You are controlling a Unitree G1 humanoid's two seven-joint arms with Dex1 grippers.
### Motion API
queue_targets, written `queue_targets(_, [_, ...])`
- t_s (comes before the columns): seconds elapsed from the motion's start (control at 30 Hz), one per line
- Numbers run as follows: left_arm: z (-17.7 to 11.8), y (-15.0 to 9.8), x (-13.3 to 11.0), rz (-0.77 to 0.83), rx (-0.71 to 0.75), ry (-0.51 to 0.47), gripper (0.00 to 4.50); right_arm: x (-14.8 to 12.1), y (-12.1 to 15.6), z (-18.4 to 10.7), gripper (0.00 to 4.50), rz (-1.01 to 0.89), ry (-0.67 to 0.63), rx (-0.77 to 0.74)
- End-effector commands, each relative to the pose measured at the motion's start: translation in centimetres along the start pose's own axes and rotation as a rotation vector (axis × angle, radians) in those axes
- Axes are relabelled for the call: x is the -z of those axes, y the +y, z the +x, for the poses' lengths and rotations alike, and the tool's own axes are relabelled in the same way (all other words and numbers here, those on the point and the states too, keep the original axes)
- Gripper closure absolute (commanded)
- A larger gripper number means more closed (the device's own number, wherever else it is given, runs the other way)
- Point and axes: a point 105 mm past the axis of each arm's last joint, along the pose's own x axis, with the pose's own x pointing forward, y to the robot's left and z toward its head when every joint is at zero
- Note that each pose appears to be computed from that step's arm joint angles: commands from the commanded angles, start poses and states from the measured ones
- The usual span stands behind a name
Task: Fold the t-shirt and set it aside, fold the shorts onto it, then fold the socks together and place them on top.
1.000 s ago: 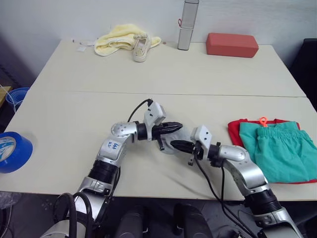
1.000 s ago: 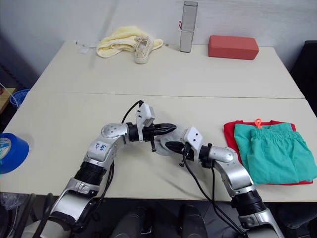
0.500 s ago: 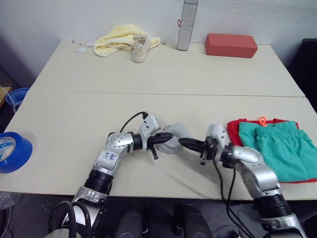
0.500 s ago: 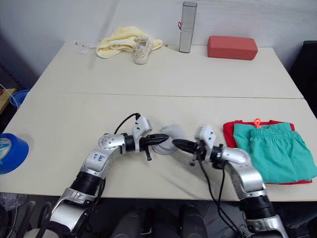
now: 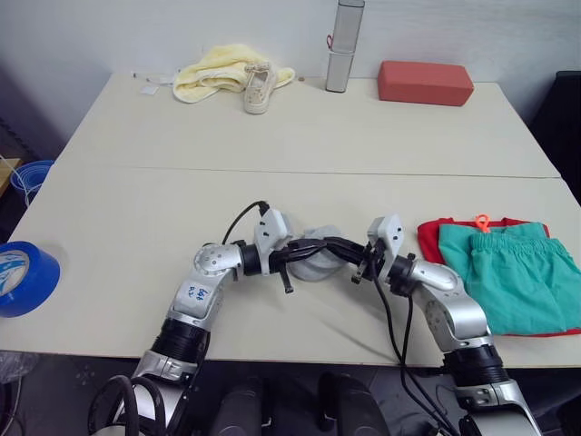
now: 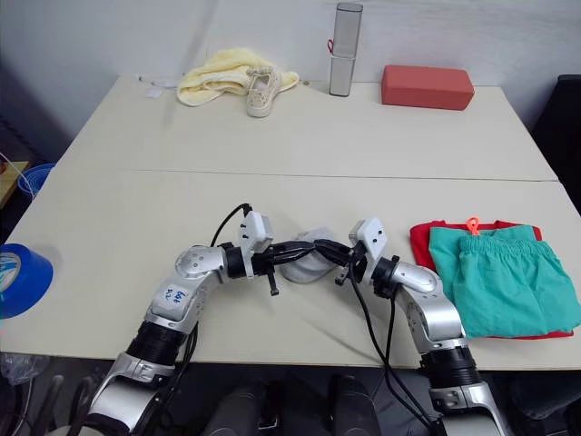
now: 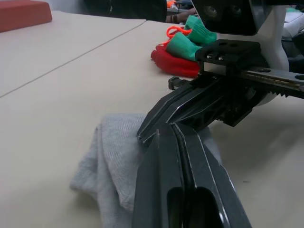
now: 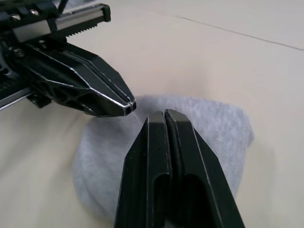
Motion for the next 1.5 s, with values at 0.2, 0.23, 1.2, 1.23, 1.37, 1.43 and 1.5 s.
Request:
queue_targets(0.2, [-1.5,1.4,3.2,-0.053,-0.111,0.128,4.5,-0.3,-1.3,-1.7,4.44,0.021,-0.023,0.069])
queue_targets(0.23, [-1.6,1.5,3.1,-0.054,-0.112,0.125,4.5,-0.3,-1.7,-2.2,4.44,0.034,-0.021,0.083])
queue_targets(1.2, [-0.5,1.3,-0.8,0.096,0.06,0.04,4.5,-1.7,-3.6,-3.2,0.03,0.699,0.409,-0.119])
queue_targets(1.23, [-0.5,1.5,-0.5,0.101,0.05,0.058,4.5,-1.3,-3.4,-2.7,0.03,0.709,0.425,-0.124])
queue_targets(1.37, [-0.9,2.0,0.4,0.111,0.01,0.095,4.5,-0.4,-3.4,-1.3,0.03,0.752,0.45,-0.112])
queue_targets(1.43, [-1.7,2.0,0.5,0.083,-0.011,0.078,4.5,0.0,-3.0,-0.4,0.03,0.746,0.465,-0.119])
queue_targets(1.5, [-2.2,1.7,0.8,0.073,-0.016,0.077,4.5,0.3,-2.8,0.4,0.03,0.763,0.468,-0.12])
